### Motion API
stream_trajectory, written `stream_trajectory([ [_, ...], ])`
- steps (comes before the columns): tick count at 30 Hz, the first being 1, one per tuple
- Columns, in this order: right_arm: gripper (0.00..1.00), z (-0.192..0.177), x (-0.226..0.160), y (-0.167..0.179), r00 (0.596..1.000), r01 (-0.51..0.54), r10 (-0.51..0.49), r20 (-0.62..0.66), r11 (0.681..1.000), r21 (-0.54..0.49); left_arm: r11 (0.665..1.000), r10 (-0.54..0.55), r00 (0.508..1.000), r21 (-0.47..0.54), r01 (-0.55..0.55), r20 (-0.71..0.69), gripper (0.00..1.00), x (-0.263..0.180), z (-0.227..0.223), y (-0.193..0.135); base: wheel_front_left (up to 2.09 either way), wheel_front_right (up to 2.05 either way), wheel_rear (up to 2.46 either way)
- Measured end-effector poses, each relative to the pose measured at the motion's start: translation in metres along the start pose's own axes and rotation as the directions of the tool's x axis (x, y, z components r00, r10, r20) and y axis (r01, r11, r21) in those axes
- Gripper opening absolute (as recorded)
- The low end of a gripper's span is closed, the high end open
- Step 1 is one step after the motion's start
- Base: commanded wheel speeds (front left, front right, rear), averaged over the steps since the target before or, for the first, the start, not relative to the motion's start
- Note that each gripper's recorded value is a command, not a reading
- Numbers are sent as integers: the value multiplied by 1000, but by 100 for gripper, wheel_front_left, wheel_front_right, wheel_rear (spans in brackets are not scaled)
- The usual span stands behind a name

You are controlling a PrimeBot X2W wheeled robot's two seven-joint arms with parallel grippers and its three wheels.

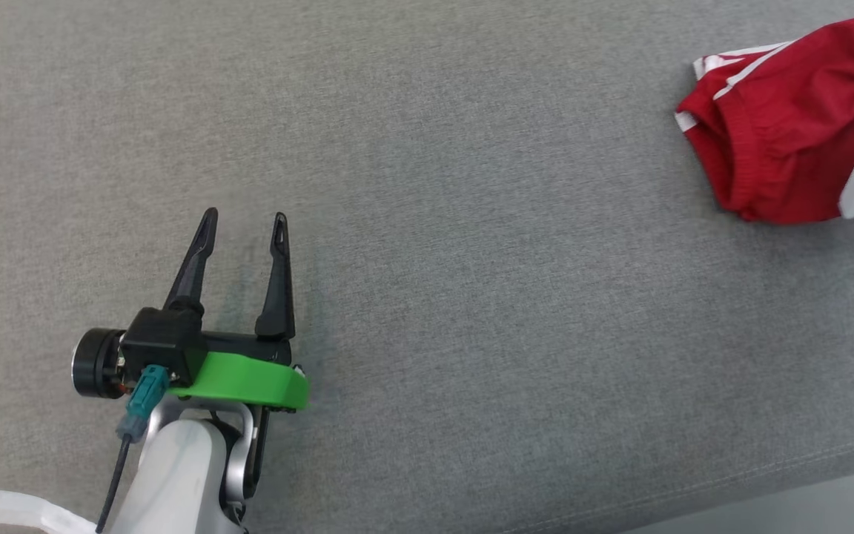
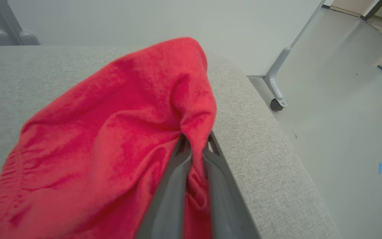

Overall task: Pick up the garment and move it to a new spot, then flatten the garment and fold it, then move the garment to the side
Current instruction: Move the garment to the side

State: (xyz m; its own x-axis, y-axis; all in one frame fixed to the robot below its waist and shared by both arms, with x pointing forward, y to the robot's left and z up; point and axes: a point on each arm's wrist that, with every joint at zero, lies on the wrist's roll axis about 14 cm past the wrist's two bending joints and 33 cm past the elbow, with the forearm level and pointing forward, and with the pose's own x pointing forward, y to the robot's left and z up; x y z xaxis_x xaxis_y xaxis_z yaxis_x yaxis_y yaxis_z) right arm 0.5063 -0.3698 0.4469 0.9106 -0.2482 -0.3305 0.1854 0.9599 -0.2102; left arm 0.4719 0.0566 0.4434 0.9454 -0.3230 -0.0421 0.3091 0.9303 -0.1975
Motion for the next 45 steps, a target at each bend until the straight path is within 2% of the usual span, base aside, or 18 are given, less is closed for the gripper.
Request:
stream_trajectory([
  [14, 0, 2, 41, -32, 996, 89, -91, -17, 992, -89, 994, 112, 993, 10, -112, -29, 100, -16, -13, 39, 0, 0, 0],
  [15, 24, 2, 42, -32, 996, 91, -93, -14, 992, -91, 993, 114, 993, 10, -114, -32, 100, -16, -14, 39, 0, 0, 0],
  [16, 78, 3, 44, -32, 995, 95, -96, -5, 991, -96, 993, 116, 993, 9, -116, -34, 100, -16, -15, 40, 0, 0, 0],
  [17, 100, 5, 45, -33, 995, 97, -97, 6, 990, -106, 993, 117, 992, 7, -117, -35, 100, -17, -16, 40, 0, 0, 0],
  [22, 100, 18, 46, -39, 992, 121, -113, 63, 983, -135, 993, 116, 992, 3, -116, -42, 100, -17, -19, 39, 0, 0, 0],
  [25, 100, 22, 45, -29, 992, 110, -101, 81, 986, -124, 994, 112, 993, 0, -112, -34, 100, -16, -16, 37, 0, 0, 0],
  [30, 100, 39, 42, 2, 988, 58, -45, 145, 995, -86, 993, 114, 993, -9, -115, -18, 100, -17, -9, 36, 0, 0, 0],
  [36, 100, 60, 27, 53, 974, -55, 64, 219, 997, -47, 992, 128, 992, -12, -128, 15, 100, -18, 6, 37, 0, 0, 0],
  [41, 100, 69, 0, 98, 947, -168, 164, 277, 986, -7, 989, 147, 988, -3, -147, 38, 100, -24, 19, 39, 0, 0, 0],
  [45, 100, 78, -28, 116, 919, -225, 202, 339, 974, 28, 987, 162, 984, -10, -162, 74, 100, -31, 36, 38, 0, 0, 0],
])
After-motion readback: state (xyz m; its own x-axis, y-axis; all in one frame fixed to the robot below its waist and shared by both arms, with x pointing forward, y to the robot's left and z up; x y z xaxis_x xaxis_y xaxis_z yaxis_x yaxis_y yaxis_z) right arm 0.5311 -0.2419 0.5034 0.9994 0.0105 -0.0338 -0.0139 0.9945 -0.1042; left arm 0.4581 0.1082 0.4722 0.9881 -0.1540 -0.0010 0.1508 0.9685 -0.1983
